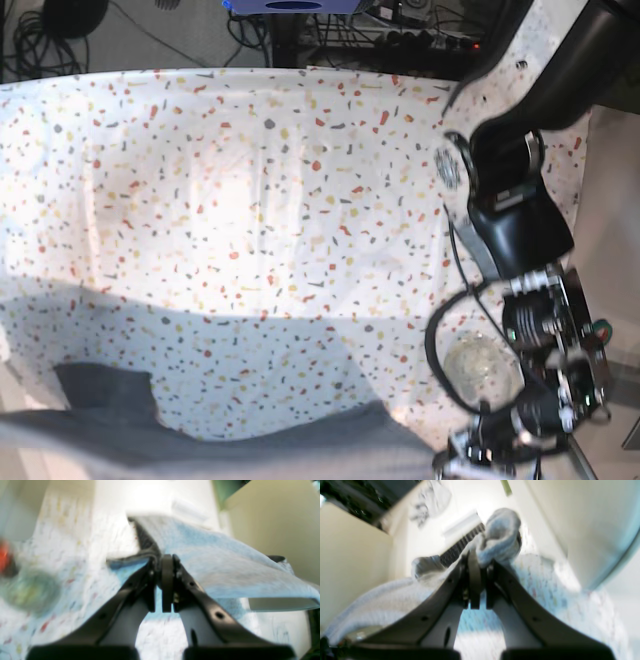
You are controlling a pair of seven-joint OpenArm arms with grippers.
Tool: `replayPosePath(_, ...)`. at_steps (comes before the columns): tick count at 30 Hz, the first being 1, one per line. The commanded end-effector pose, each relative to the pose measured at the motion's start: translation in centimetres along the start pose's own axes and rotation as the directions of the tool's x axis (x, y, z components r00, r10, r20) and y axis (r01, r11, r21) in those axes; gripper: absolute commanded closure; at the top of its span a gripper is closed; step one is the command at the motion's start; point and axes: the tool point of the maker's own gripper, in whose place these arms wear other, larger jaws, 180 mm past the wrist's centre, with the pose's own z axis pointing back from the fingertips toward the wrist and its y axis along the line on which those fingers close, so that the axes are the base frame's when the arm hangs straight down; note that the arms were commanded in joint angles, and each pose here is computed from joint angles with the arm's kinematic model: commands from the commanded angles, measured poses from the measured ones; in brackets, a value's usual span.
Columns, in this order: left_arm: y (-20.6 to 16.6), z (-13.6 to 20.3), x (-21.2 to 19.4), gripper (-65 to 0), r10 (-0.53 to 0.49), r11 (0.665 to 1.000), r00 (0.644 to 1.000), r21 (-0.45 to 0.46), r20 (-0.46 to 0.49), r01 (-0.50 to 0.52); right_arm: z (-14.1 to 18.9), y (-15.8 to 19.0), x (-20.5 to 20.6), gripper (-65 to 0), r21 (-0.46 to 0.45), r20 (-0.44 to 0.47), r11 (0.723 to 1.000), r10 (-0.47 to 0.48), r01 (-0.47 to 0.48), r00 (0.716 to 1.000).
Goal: Layout the t-shirt on the table in an organized manner, then fold the t-shirt properly
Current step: 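Swing the held edge with both grippers over the shirt body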
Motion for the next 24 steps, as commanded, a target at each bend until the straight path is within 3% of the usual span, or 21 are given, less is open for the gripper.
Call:
replayPosePath(1, -0.8, 0.7, 1.1, 0.0, -0.014, 1.000, 0.999, -0.027, 0.051, 0.015, 0.9, -1.2, 0.8, 0.0, -0.024, 0.047, 1.000, -0.006, 0.007, 0.999)
replayPosePath(6, 5.0, 1.9, -9.2, 0.0, 0.032, 0.996, 0.993, 0.089, -0.116, -0.022, 1.0, -8.5, -10.6, 0.0, -0.137, -0.037, 0.976, -0.178, 0.171, 0.983)
replayPosePath(9, 7.6, 2.9, -14.8, 0.0, 0.078, 0.988, 0.975, 0.145, -0.210, -0.048, 2.0, -11.7, -16.9, 0.0, -0.214, -0.072, 0.957, -0.213, 0.193, 0.974)
replayPosePath(13, 10.3, 4.7, -19.7, 0.0, 0.104, 0.976, 0.964, 0.212, -0.245, -0.052, 3.8, -14.3, -23.0, 0.0, -0.288, -0.107, 0.935, -0.247, 0.208, 0.963)
replayPosePath(17, 12.7, 6.9, -22.7, 0.0, 0.121, 0.964, 0.947, 0.263, -0.298, -0.040, 5.6, -16.0, -26.5, 0.0, -0.338, -0.138, 0.919, -0.260, 0.202, 0.956)
replayPosePath(24, 15.2, 9.6, -25.4, 0.0, 0.126, 0.948, 0.927, 0.318, -0.354, -0.008, 7.8, -17.6, -29.0, 0.0, -0.384, -0.177, 0.906, -0.263, 0.179, 0.948)
